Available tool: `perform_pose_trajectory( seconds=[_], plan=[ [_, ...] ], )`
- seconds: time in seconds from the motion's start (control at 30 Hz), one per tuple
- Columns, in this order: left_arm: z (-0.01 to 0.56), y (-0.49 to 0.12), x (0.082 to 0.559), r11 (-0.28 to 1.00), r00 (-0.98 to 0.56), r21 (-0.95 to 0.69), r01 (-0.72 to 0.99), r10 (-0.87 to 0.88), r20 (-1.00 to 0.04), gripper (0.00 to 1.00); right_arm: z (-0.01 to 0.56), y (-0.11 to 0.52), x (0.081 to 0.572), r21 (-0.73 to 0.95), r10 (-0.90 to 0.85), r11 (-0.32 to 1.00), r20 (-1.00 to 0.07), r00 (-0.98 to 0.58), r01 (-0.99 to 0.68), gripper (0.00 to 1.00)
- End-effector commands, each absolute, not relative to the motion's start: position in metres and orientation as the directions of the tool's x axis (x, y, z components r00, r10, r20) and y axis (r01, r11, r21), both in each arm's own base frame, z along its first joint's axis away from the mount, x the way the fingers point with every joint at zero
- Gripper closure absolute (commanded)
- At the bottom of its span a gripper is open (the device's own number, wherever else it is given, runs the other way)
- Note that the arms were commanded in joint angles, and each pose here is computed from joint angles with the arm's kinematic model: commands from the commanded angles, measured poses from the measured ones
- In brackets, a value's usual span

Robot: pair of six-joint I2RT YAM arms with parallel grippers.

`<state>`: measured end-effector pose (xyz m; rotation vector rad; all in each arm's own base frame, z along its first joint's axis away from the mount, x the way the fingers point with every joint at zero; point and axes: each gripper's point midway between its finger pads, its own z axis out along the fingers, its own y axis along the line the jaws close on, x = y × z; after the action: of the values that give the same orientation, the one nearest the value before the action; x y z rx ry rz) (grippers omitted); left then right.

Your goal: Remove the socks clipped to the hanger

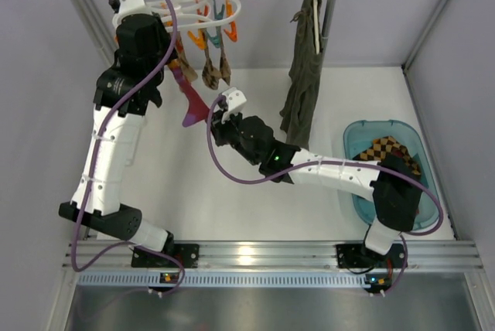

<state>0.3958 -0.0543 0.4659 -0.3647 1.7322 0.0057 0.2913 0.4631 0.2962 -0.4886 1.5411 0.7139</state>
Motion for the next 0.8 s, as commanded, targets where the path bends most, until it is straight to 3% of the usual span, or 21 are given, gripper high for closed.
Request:
perform_pose_trajectory(
  seconds=[0.0,0.1,0.2,0.3,0.4,0.43,0.5,0.63,0.67,0.77],
  plan=[
    [0.476,-0.059,0.409,0.951,-0.109,-0.232,-0.203,-0.258,-0.96,0.62,0.323,0.461,0.271,0.186,0.162,0.661,-0.981,-0.103,-0.727,1.0],
    [0.479,-0.062,0.412,0.952,-0.105,-0.239,-0.192,-0.262,-0.959,0.83,0.321,0.457,0.267,0.179,0.153,0.656,-0.983,-0.104,-0.733,1.0],
    [0.48,-0.063,0.414,0.951,-0.104,-0.248,-0.186,-0.27,-0.957,0.91,0.314,0.458,0.249,0.084,0.072,0.576,-0.996,-0.052,-0.813,1.0],
    [0.48,-0.066,0.414,0.95,-0.105,-0.259,-0.177,-0.28,-0.954,0.91,0.296,0.453,0.215,-0.061,-0.065,0.433,-0.997,0.037,-0.899,1.0],
    [0.479,-0.068,0.414,0.949,-0.109,-0.266,-0.17,-0.287,-0.952,0.91,0.283,0.429,0.182,-0.101,-0.166,0.339,-0.985,0.046,-0.935,1.0],
    [0.48,-0.068,0.414,0.948,-0.106,-0.269,-0.169,-0.289,-0.951,0.91,0.303,0.414,0.175,-0.105,-0.131,0.341,-0.989,0.063,-0.934,1.0],
    [0.481,-0.07,0.413,0.95,-0.111,-0.273,-0.15,-0.291,-0.95,0.91,0.291,0.387,0.176,-0.096,-0.167,0.403,-0.985,0.03,-0.91,1.0],
    [0.485,-0.076,0.403,0.947,-0.113,-0.301,-0.108,-0.313,-0.943,0.6,0.307,0.309,0.183,-0.068,-0.182,0.609,-0.982,-0.056,-0.79,1.0],
    [0.482,-0.079,0.402,0.949,-0.126,-0.301,-0.093,-0.311,-0.942,0.39,0.31,0.286,0.194,-0.079,-0.19,0.695,-0.979,-0.077,-0.715,1.0],
    [0.478,-0.084,0.389,0.957,-0.152,-0.288,-0.038,-0.29,-0.945,0.17,0.301,0.239,0.194,-0.007,-0.171,0.802,-0.961,-0.219,-0.598,1.0]
  ],
)
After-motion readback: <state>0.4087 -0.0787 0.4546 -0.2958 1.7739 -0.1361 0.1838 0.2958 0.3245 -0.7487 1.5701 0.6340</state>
